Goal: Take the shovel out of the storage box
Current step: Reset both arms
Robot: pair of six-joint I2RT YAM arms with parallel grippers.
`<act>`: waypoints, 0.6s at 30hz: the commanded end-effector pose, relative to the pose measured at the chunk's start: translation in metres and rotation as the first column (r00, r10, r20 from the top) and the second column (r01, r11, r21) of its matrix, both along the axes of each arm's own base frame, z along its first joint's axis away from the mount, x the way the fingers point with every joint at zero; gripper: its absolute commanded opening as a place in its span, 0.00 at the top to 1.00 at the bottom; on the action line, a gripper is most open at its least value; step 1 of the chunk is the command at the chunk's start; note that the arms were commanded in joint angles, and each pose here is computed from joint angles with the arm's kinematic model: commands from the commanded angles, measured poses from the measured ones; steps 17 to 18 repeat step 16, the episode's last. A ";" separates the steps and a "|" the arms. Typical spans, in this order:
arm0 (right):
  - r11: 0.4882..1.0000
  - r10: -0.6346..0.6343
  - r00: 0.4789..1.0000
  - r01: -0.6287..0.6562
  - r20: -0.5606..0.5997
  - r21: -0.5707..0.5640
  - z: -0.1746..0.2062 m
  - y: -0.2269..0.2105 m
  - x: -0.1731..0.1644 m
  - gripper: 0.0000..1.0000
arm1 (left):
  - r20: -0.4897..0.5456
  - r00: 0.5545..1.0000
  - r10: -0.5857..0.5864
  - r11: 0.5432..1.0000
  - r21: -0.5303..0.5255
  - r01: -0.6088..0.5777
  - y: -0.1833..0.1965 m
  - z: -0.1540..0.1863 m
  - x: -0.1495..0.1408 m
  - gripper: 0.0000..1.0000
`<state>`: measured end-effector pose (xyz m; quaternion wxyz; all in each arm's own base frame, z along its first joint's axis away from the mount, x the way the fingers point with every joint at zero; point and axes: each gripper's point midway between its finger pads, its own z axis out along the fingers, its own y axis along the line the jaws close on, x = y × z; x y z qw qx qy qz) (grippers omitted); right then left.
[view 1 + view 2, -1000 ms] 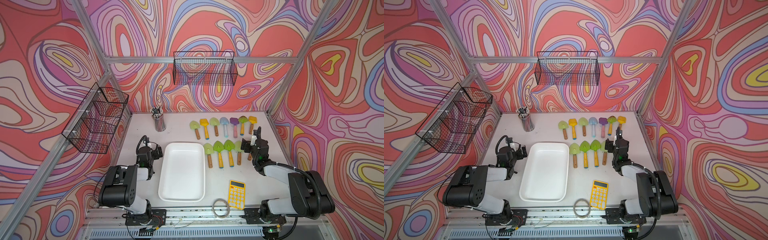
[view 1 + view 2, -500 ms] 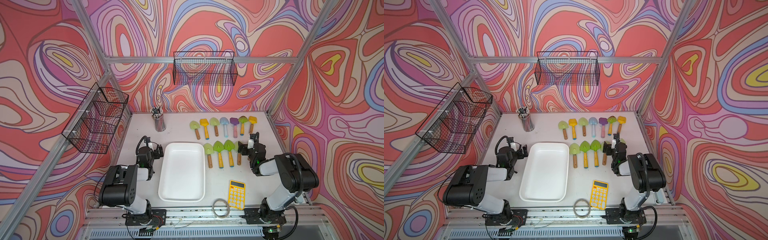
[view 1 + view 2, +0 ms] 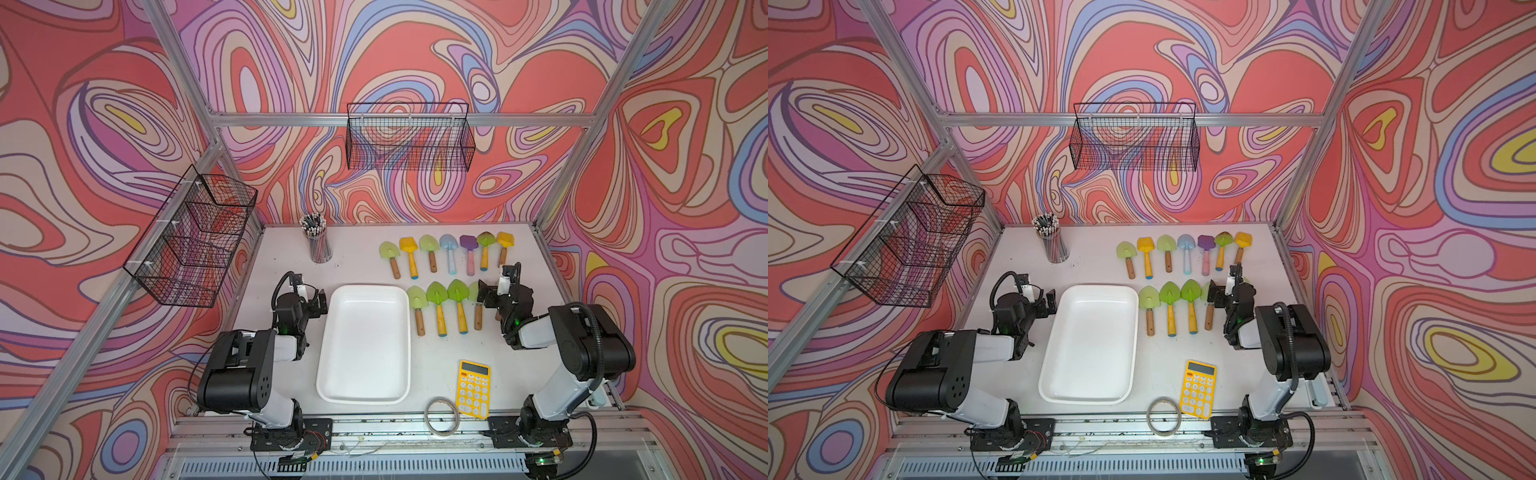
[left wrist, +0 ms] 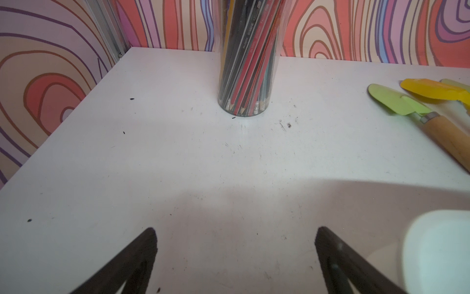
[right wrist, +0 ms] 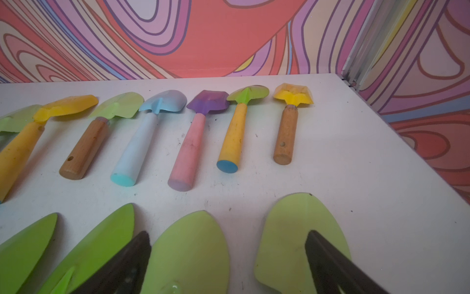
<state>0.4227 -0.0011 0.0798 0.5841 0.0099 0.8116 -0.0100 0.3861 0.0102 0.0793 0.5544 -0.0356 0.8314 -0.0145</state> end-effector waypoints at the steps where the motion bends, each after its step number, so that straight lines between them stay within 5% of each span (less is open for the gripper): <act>1: 0.999 -0.037 0.999 0.037 0.028 -0.004 0.010 -0.007 0.005 0.02 | 0.031 0.999 -0.014 1.000 0.012 0.014 0.000 0.008 0.005 0.00; 18: 0.999 -0.035 0.999 0.035 0.022 0.000 0.008 -0.006 0.006 0.01 | 0.023 0.996 -0.084 0.996 0.014 0.084 -0.011 0.007 0.007 0.00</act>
